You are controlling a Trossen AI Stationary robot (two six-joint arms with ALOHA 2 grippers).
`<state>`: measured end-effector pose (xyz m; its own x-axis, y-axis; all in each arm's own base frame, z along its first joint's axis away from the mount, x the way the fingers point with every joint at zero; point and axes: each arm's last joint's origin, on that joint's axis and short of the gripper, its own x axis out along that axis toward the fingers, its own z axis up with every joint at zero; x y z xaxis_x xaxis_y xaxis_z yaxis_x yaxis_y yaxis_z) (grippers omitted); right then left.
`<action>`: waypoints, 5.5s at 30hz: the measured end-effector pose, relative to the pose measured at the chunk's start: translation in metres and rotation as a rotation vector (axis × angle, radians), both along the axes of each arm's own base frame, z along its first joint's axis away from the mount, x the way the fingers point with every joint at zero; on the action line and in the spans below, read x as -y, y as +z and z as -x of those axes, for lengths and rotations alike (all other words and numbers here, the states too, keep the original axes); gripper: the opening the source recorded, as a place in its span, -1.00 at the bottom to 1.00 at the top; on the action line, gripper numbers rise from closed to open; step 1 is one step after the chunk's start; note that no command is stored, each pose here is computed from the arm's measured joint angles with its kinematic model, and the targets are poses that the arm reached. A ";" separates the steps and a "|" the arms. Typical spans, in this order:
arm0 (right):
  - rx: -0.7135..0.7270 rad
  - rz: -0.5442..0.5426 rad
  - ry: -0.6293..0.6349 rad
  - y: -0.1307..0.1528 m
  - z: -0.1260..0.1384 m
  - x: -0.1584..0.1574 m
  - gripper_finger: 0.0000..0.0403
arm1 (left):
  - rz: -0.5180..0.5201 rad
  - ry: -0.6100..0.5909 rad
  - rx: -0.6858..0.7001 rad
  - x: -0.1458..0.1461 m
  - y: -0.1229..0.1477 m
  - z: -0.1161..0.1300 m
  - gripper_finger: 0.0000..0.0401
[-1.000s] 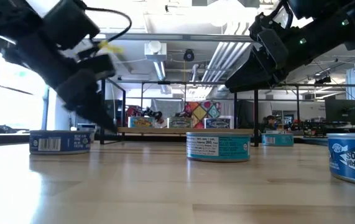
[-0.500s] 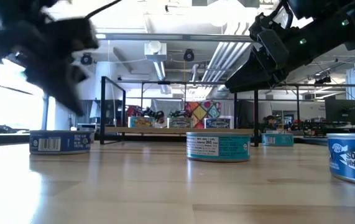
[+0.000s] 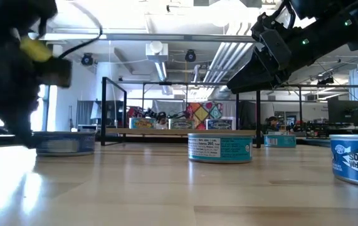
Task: Stack canned seafood by type on shelf
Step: Put the blue tuna can on the shelf aligned with the other blue tuna can
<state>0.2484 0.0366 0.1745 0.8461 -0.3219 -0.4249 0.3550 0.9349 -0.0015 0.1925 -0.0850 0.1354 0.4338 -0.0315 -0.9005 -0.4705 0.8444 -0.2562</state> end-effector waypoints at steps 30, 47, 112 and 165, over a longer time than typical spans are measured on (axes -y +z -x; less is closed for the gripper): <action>0.002 -0.021 -0.050 -0.001 -0.001 0.010 0.17 | -0.142 -0.167 0.439 0.007 0.004 -0.042 -1.00; 0.001 -0.026 -0.053 -0.001 -0.001 0.010 0.17 | -0.720 -0.817 0.444 0.011 0.013 -0.058 -0.84; -0.287 0.608 0.533 -0.036 -0.162 -0.004 0.17 | -0.585 -0.419 0.552 -0.045 0.021 -0.061 -1.00; -0.760 0.630 -0.173 -0.002 -0.065 0.093 -0.13 | -0.878 -0.199 0.662 0.002 0.016 -0.065 -1.00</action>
